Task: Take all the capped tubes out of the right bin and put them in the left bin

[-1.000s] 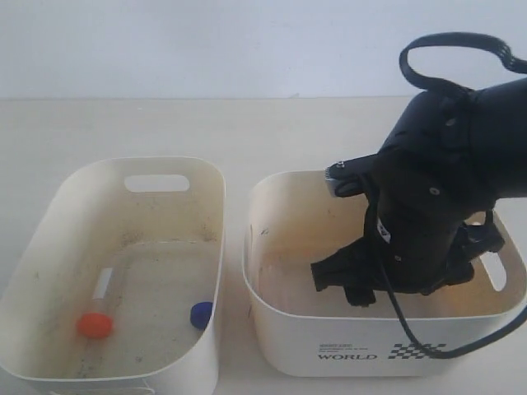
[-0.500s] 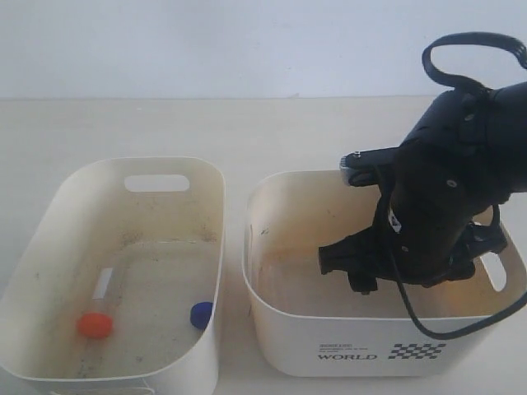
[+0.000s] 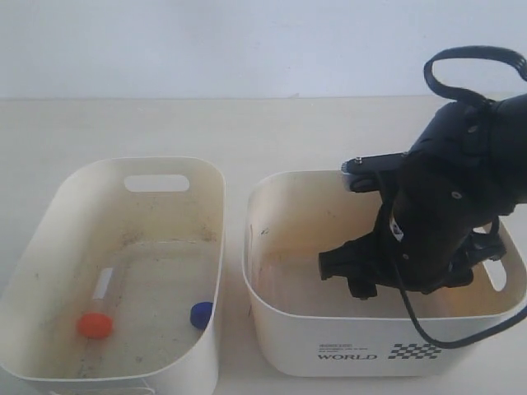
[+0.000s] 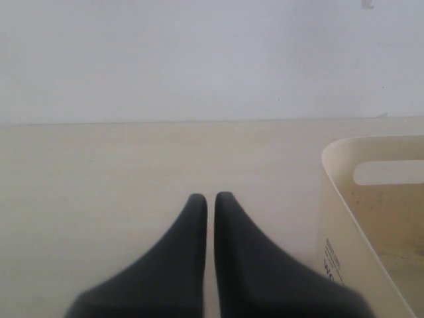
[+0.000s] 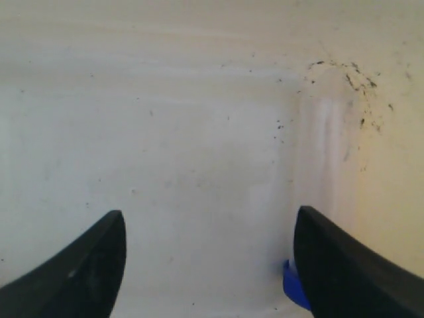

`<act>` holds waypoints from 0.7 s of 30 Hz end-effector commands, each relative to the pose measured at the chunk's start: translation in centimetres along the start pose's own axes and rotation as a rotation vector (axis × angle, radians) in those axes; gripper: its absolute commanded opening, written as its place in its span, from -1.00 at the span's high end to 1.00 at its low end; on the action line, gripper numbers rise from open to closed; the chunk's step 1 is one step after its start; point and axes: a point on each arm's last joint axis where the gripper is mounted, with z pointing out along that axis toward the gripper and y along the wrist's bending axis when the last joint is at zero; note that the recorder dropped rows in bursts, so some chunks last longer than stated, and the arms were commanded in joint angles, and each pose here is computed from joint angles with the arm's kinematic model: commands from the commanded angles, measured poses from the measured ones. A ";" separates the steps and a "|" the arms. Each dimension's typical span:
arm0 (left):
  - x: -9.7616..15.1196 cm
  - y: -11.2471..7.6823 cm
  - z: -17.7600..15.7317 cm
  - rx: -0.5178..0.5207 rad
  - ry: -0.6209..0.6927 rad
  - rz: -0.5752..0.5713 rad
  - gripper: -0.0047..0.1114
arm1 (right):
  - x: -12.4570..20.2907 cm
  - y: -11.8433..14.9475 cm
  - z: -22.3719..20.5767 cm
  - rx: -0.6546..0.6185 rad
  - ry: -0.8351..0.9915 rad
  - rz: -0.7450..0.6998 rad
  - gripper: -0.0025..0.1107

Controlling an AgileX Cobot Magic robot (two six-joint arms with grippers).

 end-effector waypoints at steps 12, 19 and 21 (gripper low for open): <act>-0.2 0.0 0.0 0.001 -0.009 -0.016 0.84 | 0.6 -0.1 1.3 -0.030 -0.021 0.011 -0.23; -0.2 0.0 0.0 0.001 -0.009 -0.016 0.84 | 1.2 0.3 4.3 0.025 0.072 -0.006 -0.23; -0.2 0.0 0.0 0.001 -0.009 -0.016 0.84 | 1.4 0.4 5.0 0.036 0.095 -0.007 -0.23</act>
